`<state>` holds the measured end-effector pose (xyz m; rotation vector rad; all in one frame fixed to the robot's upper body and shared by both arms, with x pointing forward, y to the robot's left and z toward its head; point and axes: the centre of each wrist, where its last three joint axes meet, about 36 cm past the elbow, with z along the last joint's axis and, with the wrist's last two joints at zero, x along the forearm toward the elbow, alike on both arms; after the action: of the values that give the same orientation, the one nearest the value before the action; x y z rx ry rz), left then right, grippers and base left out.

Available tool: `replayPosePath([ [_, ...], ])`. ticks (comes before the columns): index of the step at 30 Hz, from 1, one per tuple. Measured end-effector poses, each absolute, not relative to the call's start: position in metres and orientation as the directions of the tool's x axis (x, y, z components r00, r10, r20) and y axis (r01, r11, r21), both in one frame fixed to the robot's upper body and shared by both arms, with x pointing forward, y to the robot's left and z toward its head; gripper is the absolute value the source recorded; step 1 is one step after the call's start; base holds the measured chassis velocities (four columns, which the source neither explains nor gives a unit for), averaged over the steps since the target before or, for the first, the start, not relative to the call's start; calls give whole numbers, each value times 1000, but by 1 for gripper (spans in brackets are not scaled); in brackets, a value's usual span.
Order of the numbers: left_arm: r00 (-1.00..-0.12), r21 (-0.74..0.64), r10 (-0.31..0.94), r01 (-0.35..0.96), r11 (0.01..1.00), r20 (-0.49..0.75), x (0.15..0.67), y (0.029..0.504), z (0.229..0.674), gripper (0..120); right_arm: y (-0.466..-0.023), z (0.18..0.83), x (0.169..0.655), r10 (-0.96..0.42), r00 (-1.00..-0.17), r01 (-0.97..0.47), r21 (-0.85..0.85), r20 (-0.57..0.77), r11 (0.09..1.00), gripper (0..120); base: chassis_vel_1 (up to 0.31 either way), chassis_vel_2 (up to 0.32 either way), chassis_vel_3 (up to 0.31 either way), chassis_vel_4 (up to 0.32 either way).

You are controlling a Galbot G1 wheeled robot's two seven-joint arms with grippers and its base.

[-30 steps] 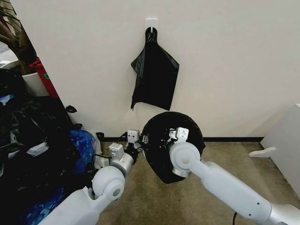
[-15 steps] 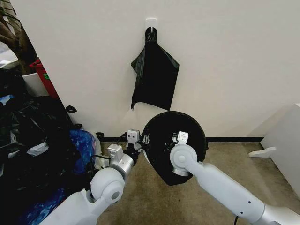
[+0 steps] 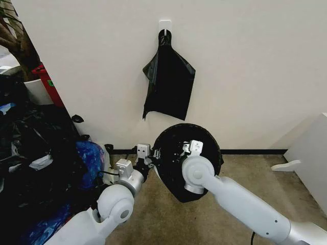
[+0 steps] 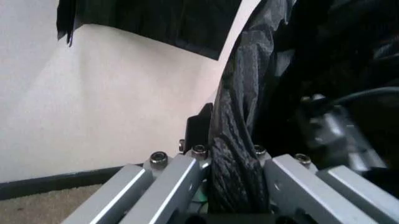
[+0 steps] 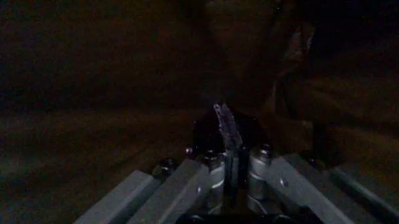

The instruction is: Place the garbage bag over the trash bin.

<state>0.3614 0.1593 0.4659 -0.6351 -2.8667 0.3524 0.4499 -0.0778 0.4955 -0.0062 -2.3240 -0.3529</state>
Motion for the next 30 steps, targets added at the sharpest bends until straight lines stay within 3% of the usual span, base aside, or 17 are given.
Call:
replayPosePath([
  [15,-886,-278,449,404,871,118,353,163,475,1,-87,469,477,-40,-686,169,213,726,962,0,0,0,0,0],
  [30,-891,-275,432,385,881,136,361,164,465,1,-70,499,443,-148,-695,73,275,703,959,0,0,0,0,0],
])
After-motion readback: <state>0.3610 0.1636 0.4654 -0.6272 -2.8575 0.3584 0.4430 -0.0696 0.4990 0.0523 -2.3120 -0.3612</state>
